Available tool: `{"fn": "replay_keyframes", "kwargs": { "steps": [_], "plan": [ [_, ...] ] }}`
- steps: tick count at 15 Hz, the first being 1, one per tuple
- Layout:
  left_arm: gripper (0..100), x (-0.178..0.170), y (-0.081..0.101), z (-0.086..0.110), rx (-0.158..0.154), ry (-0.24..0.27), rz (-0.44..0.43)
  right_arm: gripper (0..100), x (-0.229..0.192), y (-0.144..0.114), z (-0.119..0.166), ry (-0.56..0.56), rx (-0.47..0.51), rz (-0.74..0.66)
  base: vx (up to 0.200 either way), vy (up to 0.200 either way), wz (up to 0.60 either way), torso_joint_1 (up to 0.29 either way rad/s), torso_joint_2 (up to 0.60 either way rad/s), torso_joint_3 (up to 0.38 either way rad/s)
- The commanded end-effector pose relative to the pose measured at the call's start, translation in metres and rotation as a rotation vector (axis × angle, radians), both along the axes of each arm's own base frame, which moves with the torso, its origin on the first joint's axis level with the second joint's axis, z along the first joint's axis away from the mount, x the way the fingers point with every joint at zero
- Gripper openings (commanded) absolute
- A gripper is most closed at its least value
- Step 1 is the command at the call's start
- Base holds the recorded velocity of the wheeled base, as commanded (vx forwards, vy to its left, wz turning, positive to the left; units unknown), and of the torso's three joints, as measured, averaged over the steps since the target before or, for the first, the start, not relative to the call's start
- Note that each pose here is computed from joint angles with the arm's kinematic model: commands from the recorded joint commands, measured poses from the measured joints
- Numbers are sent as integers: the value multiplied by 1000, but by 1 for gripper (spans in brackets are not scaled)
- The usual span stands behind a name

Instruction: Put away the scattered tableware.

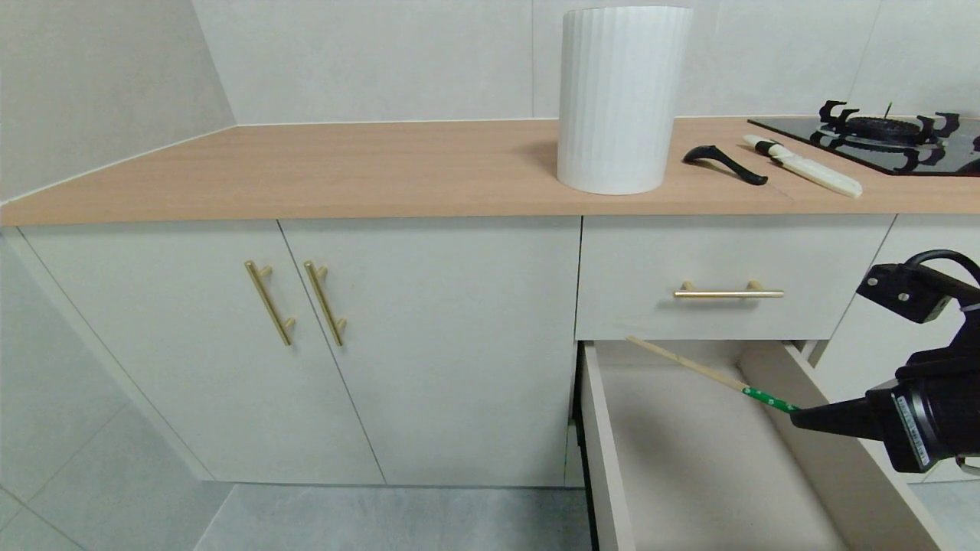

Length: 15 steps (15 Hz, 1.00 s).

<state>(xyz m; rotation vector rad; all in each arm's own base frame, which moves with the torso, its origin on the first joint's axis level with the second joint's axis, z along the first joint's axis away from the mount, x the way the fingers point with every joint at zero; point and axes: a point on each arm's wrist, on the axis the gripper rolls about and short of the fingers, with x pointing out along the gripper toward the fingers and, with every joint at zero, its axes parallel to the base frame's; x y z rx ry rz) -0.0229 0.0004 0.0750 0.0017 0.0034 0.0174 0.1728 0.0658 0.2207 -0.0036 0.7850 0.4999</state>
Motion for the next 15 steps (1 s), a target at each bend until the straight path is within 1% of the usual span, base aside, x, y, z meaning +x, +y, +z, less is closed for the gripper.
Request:
{"fn": "replay_keyframes", "kwargs": {
  "steps": [1,3,4,5,7,10,11,13,14,15],
  "plan": [
    [100,0,0,0,0,1,-1,0,7,2,-8,35,-14,-2,0,0,0,0,0,0],
    [100,0,0,0,0,1,-1,0,16,6,-19,76,-44,9,0,0,0,0,0,0],
    [100,0,0,0,0,1,-1,0,17,6,-19,77,-46,10,0,0,0,0,0,0],
    [100,0,0,0,0,1,-1,0,32,11,-34,137,-86,-2,0,0,0,0,0,0],
    [100,0,0,0,0,1,-1,0,51,16,-52,196,-162,-59,0,0,0,0,0,0],
    [100,0,0,0,0,1,-1,0,79,27,-77,261,-133,-148,0,0,0,0,0,0],
    [100,0,0,0,0,1,-1,0,86,30,-84,265,-130,-156,0,0,0,0,0,0],
    [100,0,0,0,0,1,-1,0,106,37,-107,279,-109,-231,0,0,0,0,0,0],
    [100,0,0,0,0,1,-1,0,114,45,-116,277,-100,-260,0,0,0,0,0,0],
    [100,0,0,0,0,1,-1,0,121,51,-131,279,-114,-289,0,0,0,0,0,0]
  ]
}}
